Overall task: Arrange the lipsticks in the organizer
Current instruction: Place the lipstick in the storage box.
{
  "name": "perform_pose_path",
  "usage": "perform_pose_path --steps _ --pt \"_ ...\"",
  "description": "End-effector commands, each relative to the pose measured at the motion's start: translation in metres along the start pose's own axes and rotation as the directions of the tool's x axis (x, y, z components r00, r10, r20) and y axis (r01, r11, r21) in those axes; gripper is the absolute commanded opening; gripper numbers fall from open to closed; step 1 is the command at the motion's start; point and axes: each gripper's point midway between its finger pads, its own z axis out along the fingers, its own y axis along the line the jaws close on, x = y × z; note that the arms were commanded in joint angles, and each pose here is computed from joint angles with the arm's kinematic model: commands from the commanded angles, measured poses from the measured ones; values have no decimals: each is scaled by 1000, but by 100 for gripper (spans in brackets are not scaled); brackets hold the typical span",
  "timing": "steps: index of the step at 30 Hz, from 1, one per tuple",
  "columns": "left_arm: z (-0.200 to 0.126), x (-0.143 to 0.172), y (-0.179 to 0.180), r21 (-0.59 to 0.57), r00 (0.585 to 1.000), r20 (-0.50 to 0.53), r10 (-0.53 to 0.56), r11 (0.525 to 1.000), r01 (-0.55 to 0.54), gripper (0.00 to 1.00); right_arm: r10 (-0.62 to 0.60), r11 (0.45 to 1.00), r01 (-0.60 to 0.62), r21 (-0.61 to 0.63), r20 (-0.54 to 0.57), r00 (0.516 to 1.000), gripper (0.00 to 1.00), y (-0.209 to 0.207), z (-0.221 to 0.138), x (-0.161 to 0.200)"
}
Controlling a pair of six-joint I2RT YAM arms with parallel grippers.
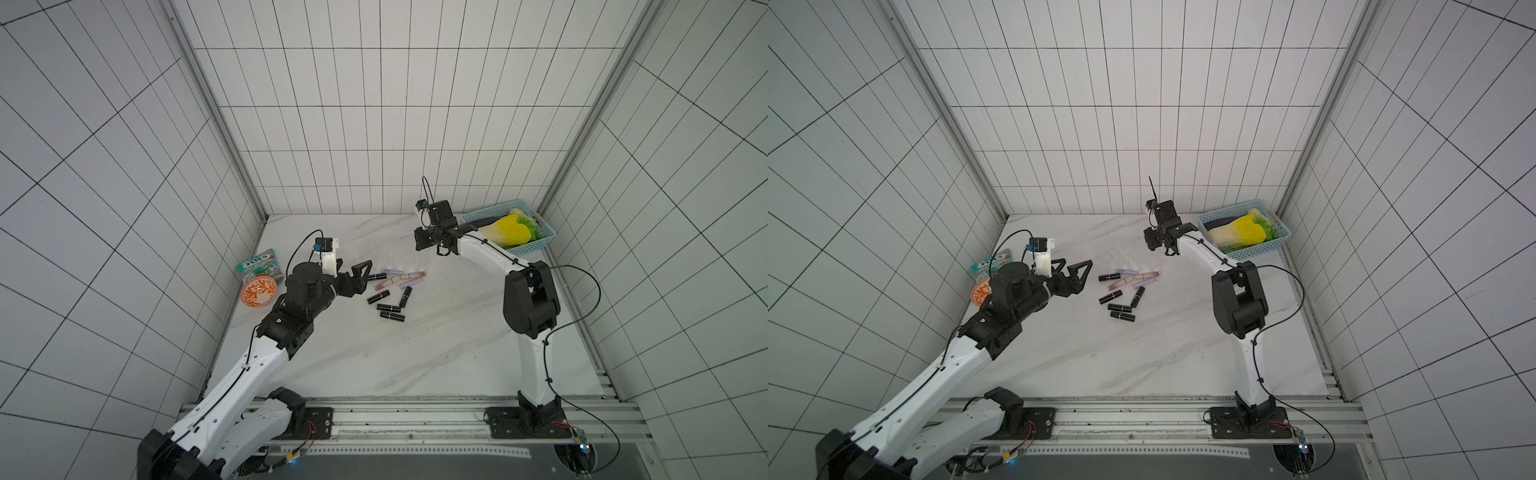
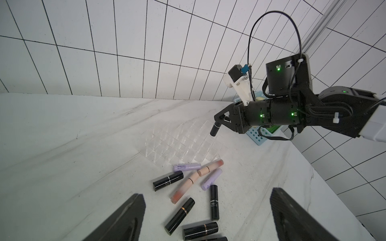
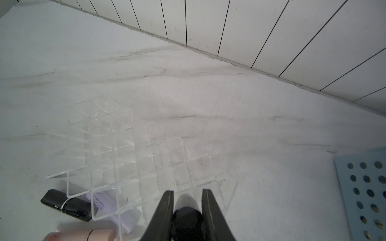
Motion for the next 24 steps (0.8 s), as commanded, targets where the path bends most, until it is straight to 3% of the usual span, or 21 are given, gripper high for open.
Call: perform_pose_path --steps 1,6,13,20,24 --pt "-3 -5 0 4 1000 29 -3 1000 3 92 0 1000 0 20 -19 1000 19 -5 -7 8" --pt "-3 -4 0 4 1000 25 -4 1000 3 92 0 1000 0 21 -24 1000 23 -6 -3 10" --pt "-1 -2 0 9 1000 14 -4 1000 4 92 2 1000 -2 -2 -6 1000 61 -2 -14 2" --pt "3 9 7 -30 999 -39 -11 1000 10 92 -14 1000 15 -21 41 999 63 12 -70 -13" --pt "9 21 20 -94 995 -91 -29 995 20 92 -23 998 24 -51 4 1000 60 23 -113 4"
